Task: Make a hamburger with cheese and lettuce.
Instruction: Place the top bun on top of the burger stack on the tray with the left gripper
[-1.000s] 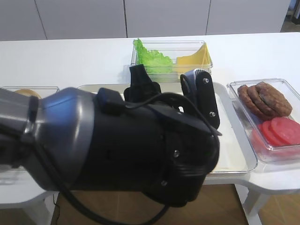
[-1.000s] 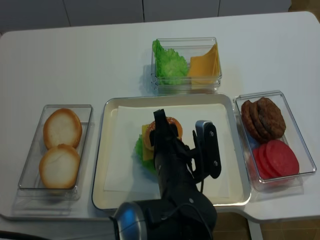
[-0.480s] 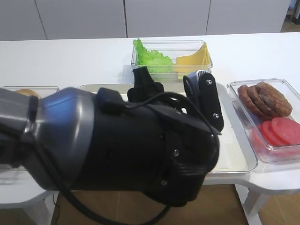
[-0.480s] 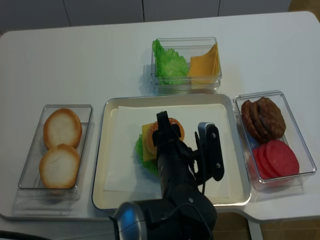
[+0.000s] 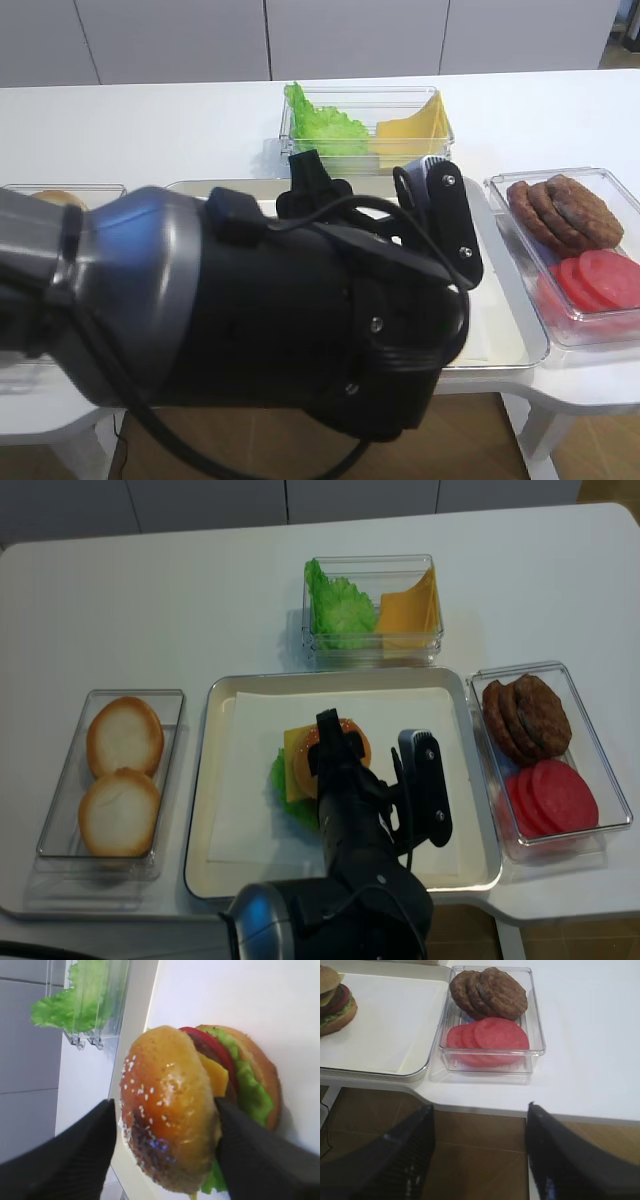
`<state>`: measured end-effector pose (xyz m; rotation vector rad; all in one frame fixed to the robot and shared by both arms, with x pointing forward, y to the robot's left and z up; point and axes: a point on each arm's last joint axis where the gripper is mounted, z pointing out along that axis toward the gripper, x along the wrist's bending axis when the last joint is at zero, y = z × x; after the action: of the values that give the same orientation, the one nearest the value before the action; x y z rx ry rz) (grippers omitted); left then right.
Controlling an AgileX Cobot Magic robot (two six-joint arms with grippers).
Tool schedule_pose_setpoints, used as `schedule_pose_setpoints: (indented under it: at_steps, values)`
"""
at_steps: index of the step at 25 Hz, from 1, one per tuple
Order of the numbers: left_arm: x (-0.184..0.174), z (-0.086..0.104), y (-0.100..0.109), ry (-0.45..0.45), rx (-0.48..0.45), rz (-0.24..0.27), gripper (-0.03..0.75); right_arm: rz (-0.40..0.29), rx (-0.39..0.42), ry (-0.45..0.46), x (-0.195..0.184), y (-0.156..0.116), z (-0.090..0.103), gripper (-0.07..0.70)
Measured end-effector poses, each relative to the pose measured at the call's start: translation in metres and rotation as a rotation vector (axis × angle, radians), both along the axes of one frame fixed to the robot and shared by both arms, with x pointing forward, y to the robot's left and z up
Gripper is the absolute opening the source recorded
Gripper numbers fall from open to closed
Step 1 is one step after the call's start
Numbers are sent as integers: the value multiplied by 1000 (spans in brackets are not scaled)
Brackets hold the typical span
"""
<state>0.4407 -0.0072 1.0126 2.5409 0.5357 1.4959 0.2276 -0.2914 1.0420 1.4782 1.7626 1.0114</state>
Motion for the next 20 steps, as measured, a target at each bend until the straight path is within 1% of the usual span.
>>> schedule_pose_setpoints:
  at_steps: [9, 13, 20]
  values:
    - [0, 0, 0, 3, 0, 4, 447, 0, 0, 0, 0, 0, 0, 445]
    - [-1, -1, 2, 18, -2, 25, 447, 0, 0, 0, 0, 0, 0, 445]
    - [-1, -1, 5, 10, 16, 57, 447, 0, 0, 0, 0, 0, 0, 445]
